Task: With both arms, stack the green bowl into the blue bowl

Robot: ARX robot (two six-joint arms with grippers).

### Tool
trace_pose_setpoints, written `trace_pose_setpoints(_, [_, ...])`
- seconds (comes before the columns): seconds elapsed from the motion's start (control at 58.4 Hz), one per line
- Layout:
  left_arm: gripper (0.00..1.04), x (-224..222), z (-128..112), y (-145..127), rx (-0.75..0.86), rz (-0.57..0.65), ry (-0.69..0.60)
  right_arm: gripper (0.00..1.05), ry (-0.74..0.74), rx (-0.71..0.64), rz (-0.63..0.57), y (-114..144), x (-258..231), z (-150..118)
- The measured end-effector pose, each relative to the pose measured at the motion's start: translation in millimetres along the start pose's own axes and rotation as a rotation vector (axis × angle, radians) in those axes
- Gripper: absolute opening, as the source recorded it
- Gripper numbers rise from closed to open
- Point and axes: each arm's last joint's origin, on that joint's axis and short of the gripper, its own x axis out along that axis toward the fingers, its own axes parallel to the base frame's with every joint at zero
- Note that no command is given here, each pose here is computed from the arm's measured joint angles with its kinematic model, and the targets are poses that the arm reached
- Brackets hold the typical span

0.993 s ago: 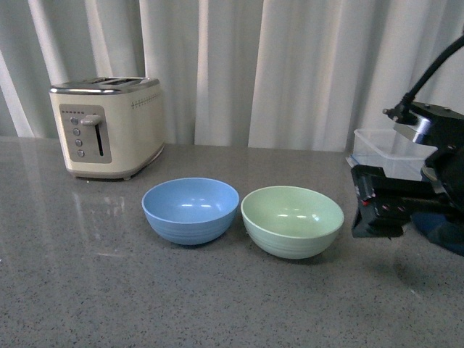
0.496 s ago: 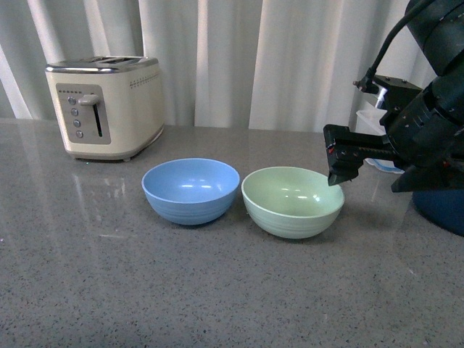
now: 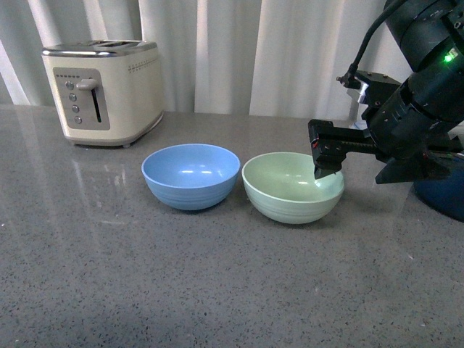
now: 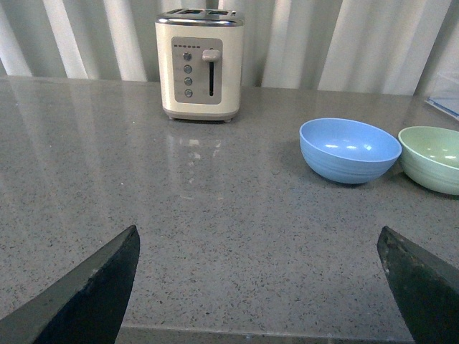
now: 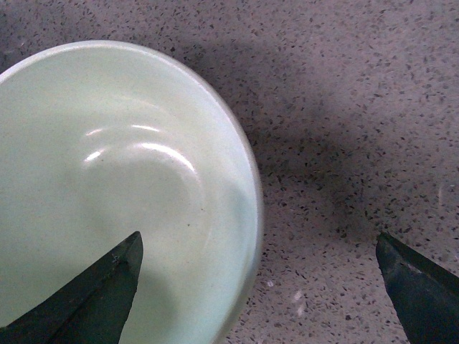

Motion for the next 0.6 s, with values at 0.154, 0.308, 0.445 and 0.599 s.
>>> trace_pose_setpoints(0.154, [0.98, 0.0, 0.0, 0.0, 0.000, 0.000, 0.000, 0.95, -0.003, -0.008, 0.020, 4.4, 4.4, 1.3])
trace_pose_setpoints(0.308, [0.98, 0.0, 0.0, 0.0, 0.000, 0.000, 0.000, 0.95, 0.004, -0.025, 0.026, 8.4, 11.5, 2.8])
trace_pose_setpoints(0.445, [0.98, 0.0, 0.0, 0.0, 0.000, 0.000, 0.000, 0.90, 0.020, -0.031, 0.019, 8.9, 21.1, -0.7])
trace_pose_setpoints(0.599, [0.98, 0.0, 0.0, 0.0, 0.000, 0.000, 0.000, 0.69, 0.006, -0.033, 0.018, 9.0, 24.4, -0.5])
